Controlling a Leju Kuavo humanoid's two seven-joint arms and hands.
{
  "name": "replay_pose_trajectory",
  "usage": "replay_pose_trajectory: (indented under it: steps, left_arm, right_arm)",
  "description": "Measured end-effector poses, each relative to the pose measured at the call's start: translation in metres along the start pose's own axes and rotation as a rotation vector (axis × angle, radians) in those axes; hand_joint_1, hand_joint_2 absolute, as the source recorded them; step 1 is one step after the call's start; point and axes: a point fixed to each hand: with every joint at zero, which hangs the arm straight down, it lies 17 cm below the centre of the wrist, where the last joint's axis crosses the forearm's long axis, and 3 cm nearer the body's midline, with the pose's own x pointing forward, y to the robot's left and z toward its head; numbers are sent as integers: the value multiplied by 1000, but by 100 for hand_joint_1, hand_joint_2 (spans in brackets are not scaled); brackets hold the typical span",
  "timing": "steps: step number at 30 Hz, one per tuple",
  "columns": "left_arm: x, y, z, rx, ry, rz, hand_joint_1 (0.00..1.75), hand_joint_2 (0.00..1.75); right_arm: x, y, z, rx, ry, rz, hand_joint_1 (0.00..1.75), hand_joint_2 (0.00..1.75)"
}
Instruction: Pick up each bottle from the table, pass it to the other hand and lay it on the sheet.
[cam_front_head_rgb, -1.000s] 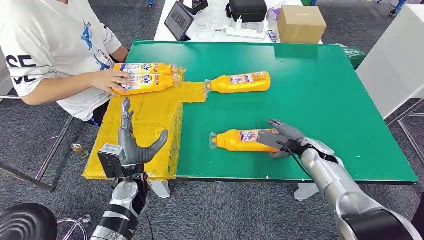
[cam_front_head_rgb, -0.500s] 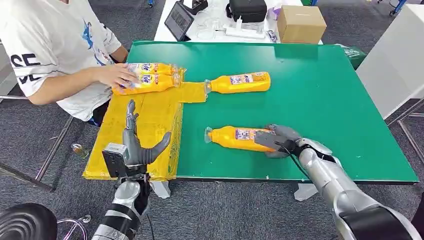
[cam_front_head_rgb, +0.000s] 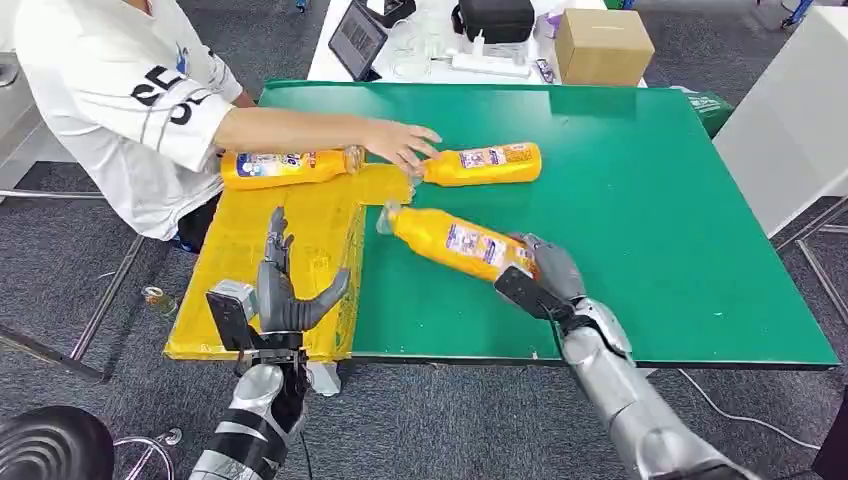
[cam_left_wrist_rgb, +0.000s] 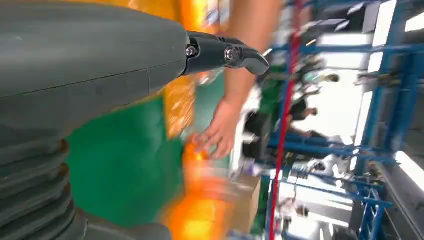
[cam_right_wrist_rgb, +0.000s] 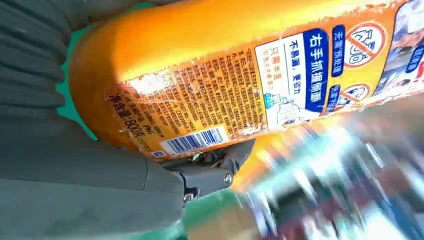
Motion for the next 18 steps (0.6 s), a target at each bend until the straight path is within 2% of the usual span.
replay_pose_trajectory:
  steps: [4, 9, 14, 18]
  left_arm:
    - [-13, -6, 5, -22, 96, 153, 0, 175]
    - [-20, -16, 8, -57, 166, 290, 0, 175]
    - [-21, -20, 9, -70, 175, 309, 0, 175]
    - [-19, -25, 11, -89, 180, 351, 0, 175]
  right_arm:
    - [50, -45, 0, -250, -86, -104, 175, 175]
    - [83, -99, 25, -520, -160, -145, 175, 175]
    - [96, -116, 39, -597, -174, -161, 175, 175]
    - [99, -116, 40, -591, -178, -199, 175, 175]
